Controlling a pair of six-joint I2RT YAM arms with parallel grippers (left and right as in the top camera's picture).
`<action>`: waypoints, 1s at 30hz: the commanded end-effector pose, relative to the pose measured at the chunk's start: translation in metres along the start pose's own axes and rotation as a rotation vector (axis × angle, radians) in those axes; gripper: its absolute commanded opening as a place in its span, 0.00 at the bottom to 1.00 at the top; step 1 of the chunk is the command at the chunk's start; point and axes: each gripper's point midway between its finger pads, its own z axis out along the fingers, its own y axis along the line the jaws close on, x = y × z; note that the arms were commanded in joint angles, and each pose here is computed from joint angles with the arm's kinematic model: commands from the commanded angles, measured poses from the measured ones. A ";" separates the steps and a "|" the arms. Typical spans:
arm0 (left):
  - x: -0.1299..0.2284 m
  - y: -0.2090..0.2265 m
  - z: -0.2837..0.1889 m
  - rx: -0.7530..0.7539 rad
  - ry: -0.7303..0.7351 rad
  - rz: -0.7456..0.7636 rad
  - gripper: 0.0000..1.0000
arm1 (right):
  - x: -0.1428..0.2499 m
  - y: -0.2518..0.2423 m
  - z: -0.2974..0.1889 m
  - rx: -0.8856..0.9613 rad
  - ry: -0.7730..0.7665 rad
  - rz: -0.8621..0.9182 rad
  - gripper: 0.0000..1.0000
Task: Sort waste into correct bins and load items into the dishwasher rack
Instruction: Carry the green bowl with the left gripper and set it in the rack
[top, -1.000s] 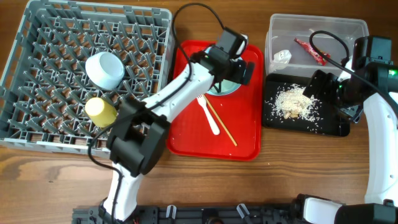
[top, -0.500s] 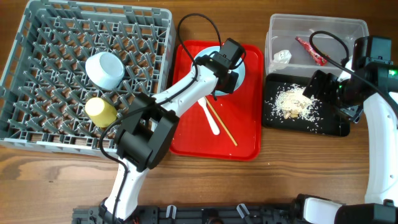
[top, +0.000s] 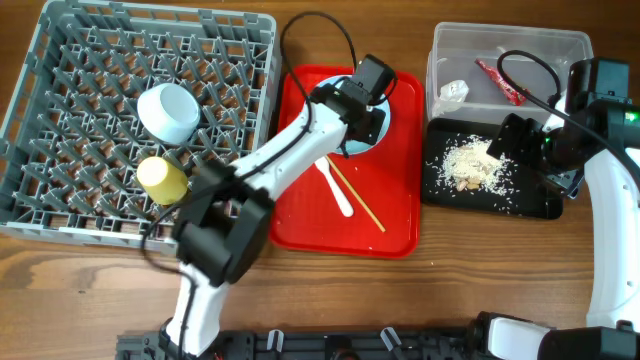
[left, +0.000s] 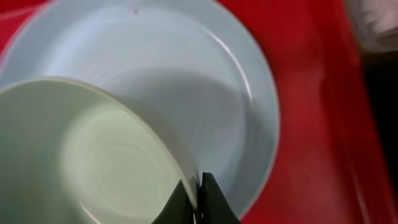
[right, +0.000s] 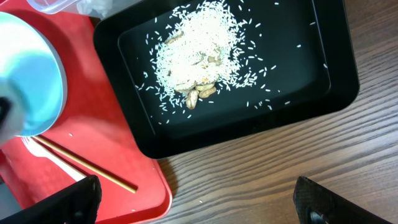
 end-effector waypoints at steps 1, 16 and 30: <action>-0.052 0.018 -0.094 0.062 -0.200 -0.062 0.04 | 0.000 -0.002 -0.004 0.005 -0.018 -0.008 1.00; -0.082 0.194 -0.163 0.852 -0.390 -0.342 0.04 | 0.000 -0.002 -0.004 0.005 -0.018 -0.028 1.00; -0.050 0.274 -0.113 0.874 -0.375 -0.520 0.04 | 0.003 -0.002 -0.004 0.004 -0.004 -0.027 1.00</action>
